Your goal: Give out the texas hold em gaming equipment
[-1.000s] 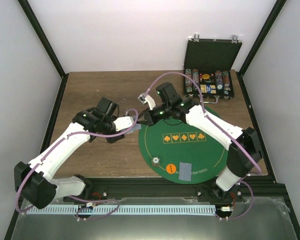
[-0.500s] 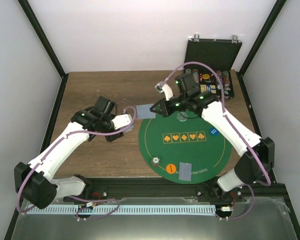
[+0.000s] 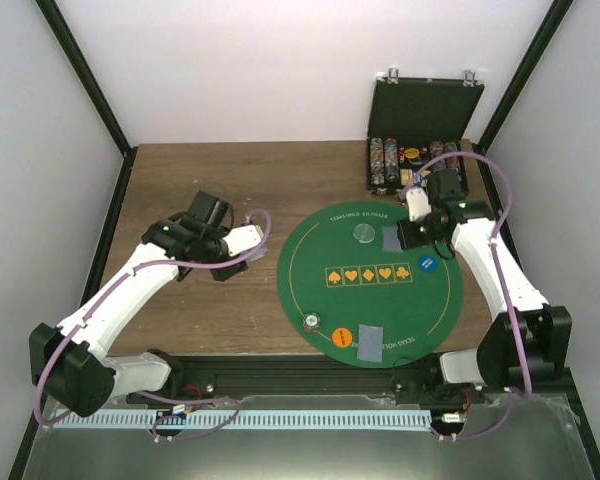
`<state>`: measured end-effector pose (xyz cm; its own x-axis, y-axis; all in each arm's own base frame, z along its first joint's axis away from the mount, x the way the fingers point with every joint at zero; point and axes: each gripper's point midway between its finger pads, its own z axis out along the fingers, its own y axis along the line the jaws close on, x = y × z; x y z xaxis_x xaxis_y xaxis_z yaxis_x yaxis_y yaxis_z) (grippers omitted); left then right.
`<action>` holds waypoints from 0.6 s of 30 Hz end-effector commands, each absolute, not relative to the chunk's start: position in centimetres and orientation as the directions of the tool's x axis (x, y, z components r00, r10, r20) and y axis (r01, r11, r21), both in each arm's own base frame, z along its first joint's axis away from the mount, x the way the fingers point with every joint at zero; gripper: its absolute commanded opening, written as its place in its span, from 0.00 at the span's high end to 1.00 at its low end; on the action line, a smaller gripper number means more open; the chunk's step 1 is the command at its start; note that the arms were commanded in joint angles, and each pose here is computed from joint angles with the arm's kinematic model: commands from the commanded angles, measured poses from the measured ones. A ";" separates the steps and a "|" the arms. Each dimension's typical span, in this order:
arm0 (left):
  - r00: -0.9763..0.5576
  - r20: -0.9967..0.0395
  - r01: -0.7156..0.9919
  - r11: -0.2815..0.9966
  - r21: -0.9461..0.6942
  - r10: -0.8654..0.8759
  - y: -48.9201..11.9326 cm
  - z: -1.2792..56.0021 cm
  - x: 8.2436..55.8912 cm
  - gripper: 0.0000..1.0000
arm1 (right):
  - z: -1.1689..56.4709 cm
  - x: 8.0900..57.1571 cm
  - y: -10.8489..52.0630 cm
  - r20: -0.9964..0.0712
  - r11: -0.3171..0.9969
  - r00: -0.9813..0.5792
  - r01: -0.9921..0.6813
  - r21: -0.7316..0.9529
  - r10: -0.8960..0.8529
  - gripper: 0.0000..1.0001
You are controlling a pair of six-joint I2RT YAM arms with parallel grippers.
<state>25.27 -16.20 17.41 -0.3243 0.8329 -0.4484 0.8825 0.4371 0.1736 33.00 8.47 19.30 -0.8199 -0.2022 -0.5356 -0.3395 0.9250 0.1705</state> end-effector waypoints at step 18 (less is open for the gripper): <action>-0.279 -0.480 0.894 0.407 0.186 0.832 -17.3 17.7 26.0 0.45 | 4.7 24.8 -1.9 0.020 0.808 -0.851 -0.505 -0.303 -0.524 0.99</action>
<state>25.81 -16.60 17.37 -0.3057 0.8345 -0.4583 0.8858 0.4258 0.1844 23.77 -0.09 5.00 -0.8742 -0.4836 -0.0447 -0.4664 0.8617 -0.1998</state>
